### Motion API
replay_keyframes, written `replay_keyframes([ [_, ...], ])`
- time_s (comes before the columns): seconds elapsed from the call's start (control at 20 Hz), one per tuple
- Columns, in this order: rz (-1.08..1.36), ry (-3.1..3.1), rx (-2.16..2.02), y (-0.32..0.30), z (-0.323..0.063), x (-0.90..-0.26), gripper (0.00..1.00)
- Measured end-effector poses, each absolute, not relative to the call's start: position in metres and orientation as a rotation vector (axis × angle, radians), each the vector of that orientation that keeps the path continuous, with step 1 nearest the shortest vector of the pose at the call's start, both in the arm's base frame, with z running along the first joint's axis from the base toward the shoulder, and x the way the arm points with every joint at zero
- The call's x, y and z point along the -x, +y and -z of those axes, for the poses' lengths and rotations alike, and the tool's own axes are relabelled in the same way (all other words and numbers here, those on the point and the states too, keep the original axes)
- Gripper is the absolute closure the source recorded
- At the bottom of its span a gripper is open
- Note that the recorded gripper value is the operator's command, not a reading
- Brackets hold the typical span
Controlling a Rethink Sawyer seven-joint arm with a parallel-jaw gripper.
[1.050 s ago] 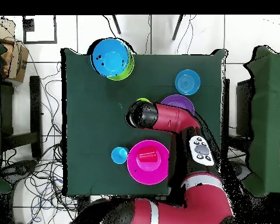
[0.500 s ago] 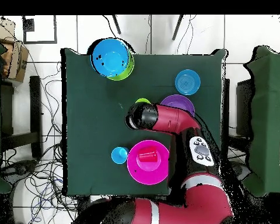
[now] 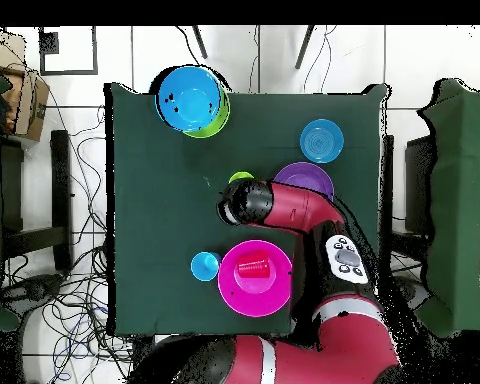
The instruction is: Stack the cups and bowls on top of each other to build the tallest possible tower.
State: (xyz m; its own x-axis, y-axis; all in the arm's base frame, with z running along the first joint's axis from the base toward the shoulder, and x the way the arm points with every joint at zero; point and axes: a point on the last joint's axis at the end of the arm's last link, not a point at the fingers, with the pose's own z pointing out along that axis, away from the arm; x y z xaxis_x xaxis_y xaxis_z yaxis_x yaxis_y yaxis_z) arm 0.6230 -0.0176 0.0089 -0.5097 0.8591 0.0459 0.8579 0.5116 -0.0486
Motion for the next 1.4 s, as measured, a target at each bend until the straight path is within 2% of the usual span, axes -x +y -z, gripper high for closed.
replay_keyframes([
  [0.8, -0.137, -2.618, 1.506, -0.039, 0.025, -0.59, 0.0],
  [0.85, -0.143, -2.62, 1.497, -0.039, 0.027, -0.588, 1.0],
  [1.4, -0.176, -2.632, 1.481, -0.046, 0.032, -0.58, 1.0],
])
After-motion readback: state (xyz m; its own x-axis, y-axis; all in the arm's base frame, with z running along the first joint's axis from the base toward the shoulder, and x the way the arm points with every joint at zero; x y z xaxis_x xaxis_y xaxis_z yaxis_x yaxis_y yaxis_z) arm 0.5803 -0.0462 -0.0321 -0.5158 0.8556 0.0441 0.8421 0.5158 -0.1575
